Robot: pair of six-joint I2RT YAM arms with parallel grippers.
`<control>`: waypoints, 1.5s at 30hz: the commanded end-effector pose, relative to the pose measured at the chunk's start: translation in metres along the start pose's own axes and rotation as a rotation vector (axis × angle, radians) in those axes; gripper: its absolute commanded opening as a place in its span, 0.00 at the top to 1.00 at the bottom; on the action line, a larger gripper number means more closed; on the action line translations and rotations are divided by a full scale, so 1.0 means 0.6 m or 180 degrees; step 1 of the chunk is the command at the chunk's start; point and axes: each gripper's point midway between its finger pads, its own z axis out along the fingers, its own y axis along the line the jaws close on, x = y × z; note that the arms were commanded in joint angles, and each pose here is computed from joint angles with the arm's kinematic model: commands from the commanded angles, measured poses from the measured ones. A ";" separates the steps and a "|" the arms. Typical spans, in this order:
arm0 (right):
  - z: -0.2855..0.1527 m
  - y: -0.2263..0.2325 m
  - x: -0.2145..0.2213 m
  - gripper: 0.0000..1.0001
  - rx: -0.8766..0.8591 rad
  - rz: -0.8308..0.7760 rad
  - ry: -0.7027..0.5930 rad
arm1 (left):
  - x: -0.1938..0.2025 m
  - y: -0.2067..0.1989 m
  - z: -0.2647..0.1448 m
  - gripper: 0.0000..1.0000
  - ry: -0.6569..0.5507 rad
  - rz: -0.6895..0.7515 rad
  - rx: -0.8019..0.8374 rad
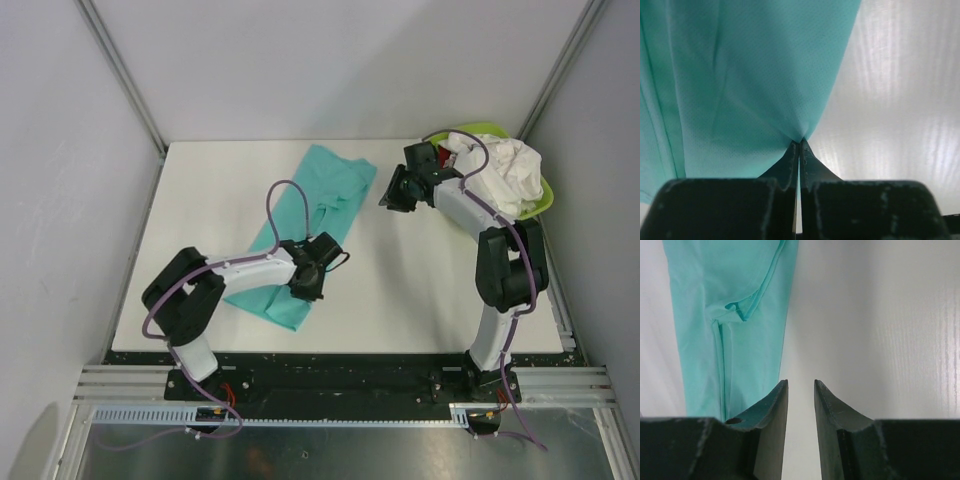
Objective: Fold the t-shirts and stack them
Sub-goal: Rotate the tshirt 90 degrees
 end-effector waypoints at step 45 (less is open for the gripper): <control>-0.119 0.041 0.061 0.60 -0.0060 -0.0127 0.0063 | -0.010 -0.124 -0.124 0.54 -0.0277 -0.0007 0.1119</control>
